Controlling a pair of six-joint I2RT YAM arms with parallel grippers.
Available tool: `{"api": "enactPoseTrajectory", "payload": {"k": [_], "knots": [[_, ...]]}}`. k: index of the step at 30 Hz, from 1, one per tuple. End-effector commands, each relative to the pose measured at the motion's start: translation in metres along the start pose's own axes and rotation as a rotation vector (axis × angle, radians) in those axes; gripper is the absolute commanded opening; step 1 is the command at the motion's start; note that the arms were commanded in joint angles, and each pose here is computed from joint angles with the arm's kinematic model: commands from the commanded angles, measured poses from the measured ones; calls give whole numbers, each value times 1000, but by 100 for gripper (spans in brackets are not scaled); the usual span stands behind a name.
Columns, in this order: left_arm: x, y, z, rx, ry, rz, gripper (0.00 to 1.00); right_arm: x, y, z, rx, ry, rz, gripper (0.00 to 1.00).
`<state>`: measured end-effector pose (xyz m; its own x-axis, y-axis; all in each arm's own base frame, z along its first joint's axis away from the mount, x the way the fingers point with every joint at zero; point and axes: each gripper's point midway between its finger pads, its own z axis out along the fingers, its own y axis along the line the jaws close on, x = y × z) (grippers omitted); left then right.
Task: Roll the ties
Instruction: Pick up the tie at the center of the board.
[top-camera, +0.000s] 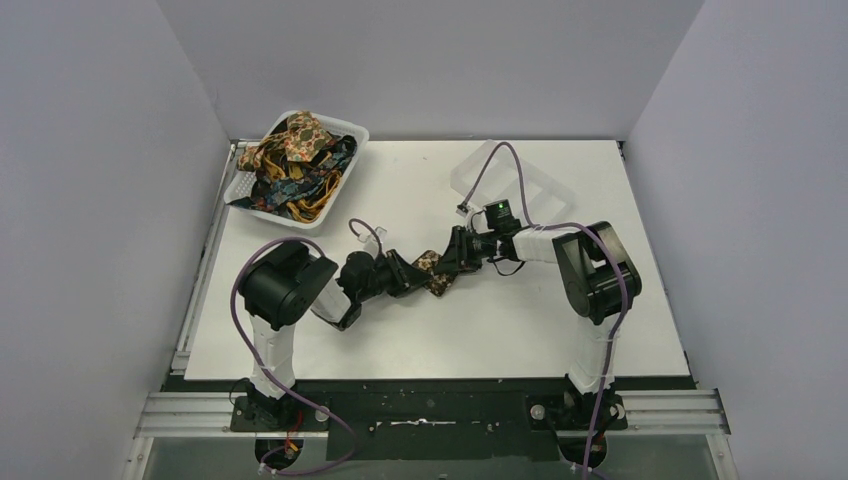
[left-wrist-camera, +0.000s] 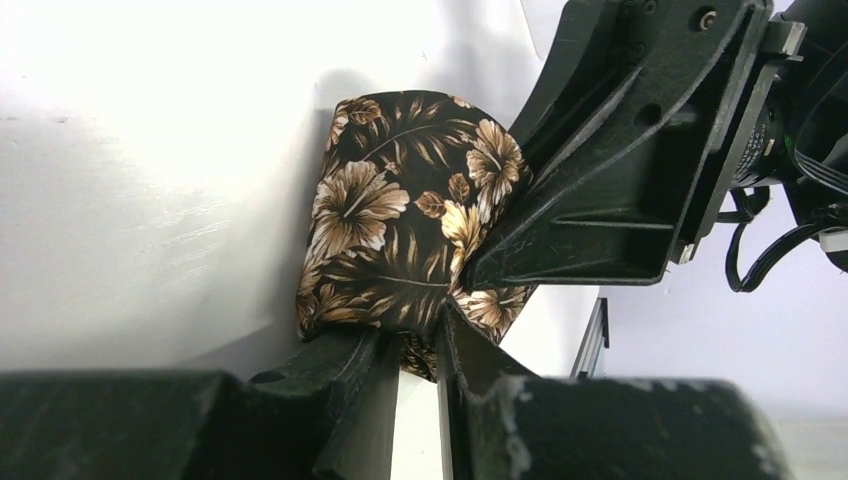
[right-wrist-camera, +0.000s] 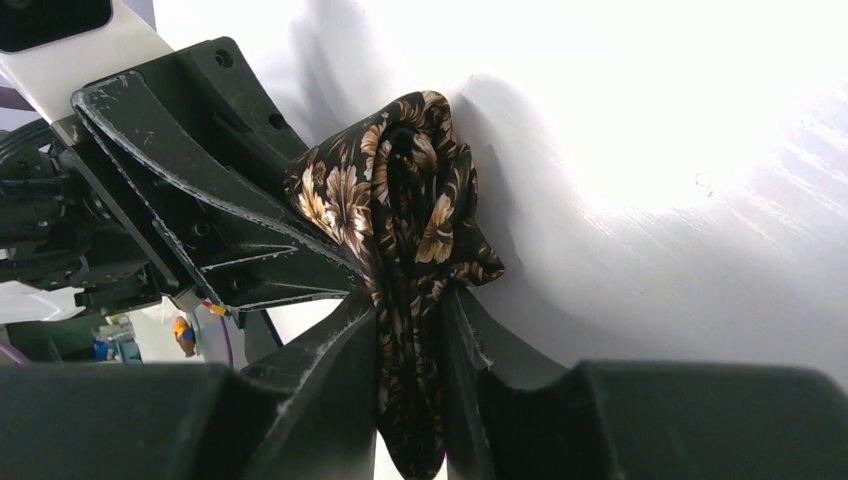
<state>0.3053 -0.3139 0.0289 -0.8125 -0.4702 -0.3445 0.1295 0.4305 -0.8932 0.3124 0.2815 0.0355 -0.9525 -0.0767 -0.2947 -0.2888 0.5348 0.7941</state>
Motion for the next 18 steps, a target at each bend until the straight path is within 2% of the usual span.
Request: {"api": "enactPoseTrajectory", "payload": {"k": [1, 5, 7, 11, 18], "knots": [[1, -1, 1, 12, -23, 5, 16, 1, 24, 8, -74, 6, -27, 15], [-3, -4, -1, 7, -32, 15, 18, -5, 31, 2, -61, -25, -34, 0], [-5, -6, -1, 3, -38, 24, 22, -7, 35, 0, -51, -35, -44, 0], [-11, -20, -3, 31, -46, 38, 40, -9, 37, -3, -7, -53, -57, 0], [-15, -29, -17, 13, -46, 61, 60, 0, 15, 3, 60, -42, -17, 0]]}}
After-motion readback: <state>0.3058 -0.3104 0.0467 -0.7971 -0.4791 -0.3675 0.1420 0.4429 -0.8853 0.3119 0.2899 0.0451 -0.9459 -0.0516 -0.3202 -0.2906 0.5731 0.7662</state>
